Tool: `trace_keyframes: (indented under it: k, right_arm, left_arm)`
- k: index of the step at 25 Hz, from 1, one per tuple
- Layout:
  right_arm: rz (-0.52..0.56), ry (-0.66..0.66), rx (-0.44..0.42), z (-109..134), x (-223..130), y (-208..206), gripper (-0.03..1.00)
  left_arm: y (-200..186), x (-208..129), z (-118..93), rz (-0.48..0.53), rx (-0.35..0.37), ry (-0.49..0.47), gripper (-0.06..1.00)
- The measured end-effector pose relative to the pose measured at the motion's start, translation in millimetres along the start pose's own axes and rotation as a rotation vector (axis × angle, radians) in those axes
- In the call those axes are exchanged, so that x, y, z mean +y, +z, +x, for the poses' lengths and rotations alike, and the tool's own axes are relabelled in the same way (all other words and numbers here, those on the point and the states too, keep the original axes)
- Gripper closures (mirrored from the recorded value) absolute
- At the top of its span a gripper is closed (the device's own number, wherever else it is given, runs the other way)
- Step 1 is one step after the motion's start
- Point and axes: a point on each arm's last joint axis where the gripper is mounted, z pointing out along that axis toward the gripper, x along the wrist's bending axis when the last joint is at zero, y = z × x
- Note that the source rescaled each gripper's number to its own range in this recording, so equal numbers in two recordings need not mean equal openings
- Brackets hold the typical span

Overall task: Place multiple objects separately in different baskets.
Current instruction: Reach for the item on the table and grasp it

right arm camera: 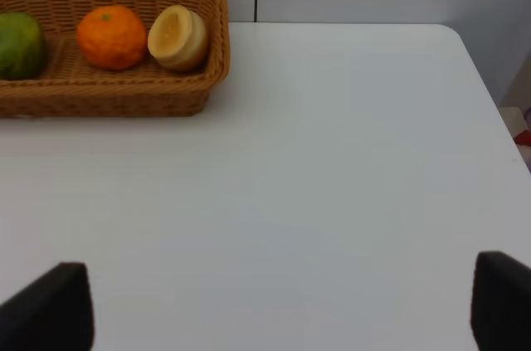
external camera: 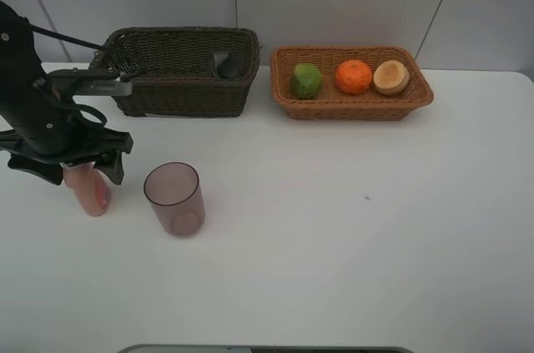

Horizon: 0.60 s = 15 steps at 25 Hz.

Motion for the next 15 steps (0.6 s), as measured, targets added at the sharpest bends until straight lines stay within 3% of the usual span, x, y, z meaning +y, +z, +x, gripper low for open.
trace_keyframes:
  k: [11,13,15]
  right_arm:
    - [0.000,0.000,0.000,0.0,0.0,0.0,0.05]
    - [0.000,0.000,0.000,0.0,0.0,0.0,0.05]
    - [0.000,0.000,0.000,0.0,0.0,0.0,0.05]
  left_arm:
    - [2.8,6.4,-2.0,-0.062,-0.019,-0.004,-0.04]
    - [3.5,7.2,-2.3,-0.070,-0.021,0.008,0.00]
    - [6.0,7.4,-2.4,-0.064,-0.020,0.012,0.12]
